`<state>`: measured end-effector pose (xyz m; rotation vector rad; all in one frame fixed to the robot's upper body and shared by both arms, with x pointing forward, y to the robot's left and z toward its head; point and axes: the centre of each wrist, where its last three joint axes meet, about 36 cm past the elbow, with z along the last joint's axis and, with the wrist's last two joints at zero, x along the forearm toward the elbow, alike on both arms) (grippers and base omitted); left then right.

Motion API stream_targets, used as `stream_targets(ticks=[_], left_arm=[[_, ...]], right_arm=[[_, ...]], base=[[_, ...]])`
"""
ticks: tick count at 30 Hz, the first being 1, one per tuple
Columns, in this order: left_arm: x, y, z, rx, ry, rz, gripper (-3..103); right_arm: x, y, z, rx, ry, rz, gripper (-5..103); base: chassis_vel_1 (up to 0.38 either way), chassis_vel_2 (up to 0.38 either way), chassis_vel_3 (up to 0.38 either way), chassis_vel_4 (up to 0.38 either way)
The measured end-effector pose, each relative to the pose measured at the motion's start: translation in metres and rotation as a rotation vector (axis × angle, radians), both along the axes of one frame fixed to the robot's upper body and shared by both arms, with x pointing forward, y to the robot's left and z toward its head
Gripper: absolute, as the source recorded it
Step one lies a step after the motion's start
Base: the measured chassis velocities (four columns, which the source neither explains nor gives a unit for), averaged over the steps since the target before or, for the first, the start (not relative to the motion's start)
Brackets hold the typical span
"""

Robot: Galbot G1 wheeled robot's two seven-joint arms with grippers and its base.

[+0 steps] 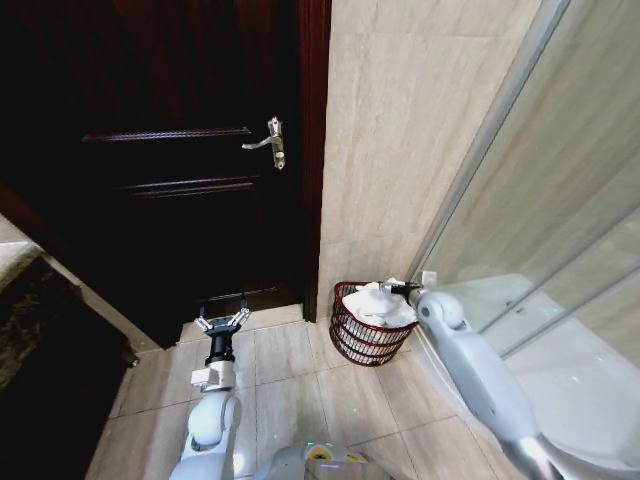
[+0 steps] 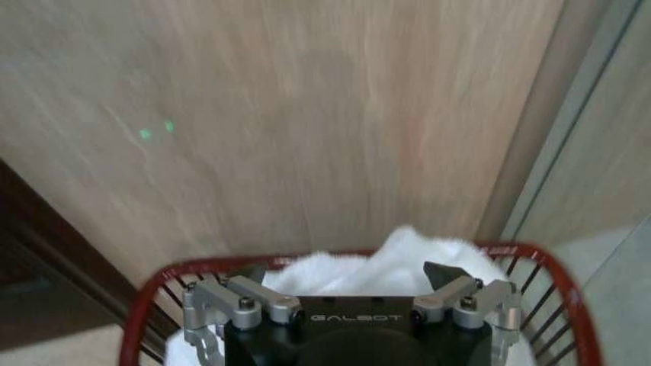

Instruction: Discard the used towel into the hamper.

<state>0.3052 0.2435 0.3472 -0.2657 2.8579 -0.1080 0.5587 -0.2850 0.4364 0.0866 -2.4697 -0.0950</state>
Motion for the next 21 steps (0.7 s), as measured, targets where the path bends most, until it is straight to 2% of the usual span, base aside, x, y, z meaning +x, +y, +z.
stream_targets(ticks=[8, 14, 21], left_arm=[[0.005, 0.001, -0.002, 0.016, 0.003, 0.002, 100], [0.009, -0.002, -0.007, 0.033, 0.011, -0.005, 100], [0.009, -0.002, -0.006, 0.040, 0.010, -0.005, 100]], right_arm=[[0.013, -0.002, -0.049, 0.010, 0.119, 0.004, 100], [0.009, -0.018, -0.090, 0.043, 0.210, 0.002, 100], [0.013, -0.022, -0.124, 0.069, 0.265, 0.003, 100]], base=[[0.000, 0.000, 0.000, 0.000], [0.000, 0.000, 0.000, 0.000], [0.000, 0.000, 0.000, 0.000]])
